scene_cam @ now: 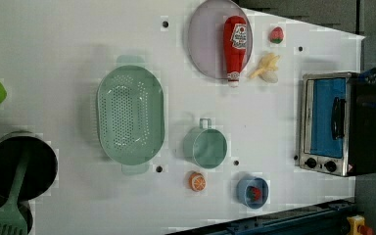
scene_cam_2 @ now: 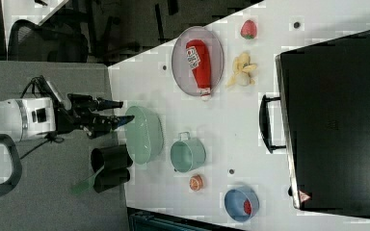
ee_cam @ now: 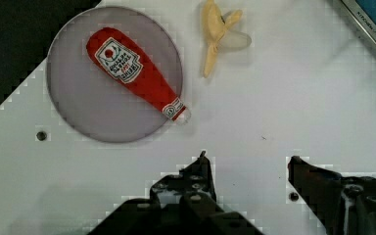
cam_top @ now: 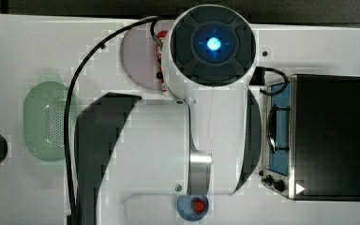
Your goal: Pick ketchup from plate and place it on table.
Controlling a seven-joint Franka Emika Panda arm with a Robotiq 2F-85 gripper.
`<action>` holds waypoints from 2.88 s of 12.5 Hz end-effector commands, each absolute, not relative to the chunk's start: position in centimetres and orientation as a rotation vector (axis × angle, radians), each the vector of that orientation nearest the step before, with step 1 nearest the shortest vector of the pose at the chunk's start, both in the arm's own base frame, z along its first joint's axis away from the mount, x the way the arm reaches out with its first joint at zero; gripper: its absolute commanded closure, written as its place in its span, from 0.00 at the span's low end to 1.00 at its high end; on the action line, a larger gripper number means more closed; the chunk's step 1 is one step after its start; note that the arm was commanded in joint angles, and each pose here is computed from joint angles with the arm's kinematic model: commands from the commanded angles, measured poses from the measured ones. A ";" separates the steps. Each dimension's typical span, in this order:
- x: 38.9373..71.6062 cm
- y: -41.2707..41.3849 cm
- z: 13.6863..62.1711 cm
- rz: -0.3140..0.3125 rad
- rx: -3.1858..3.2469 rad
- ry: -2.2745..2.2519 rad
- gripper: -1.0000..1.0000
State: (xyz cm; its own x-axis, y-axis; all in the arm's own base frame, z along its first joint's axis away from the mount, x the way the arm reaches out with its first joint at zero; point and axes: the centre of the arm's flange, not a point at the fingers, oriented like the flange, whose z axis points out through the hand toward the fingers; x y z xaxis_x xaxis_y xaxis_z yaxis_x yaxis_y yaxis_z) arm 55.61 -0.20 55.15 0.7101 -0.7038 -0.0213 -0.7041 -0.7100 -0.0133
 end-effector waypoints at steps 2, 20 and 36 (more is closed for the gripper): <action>47.7 -3.7 59.8 0.157 -2.823 1.357 0.10; 61.7 3.1 37.0 0.154 -3.022 0.568 0.00; 70.1 4.4 17.5 -0.176 -3.061 0.024 0.00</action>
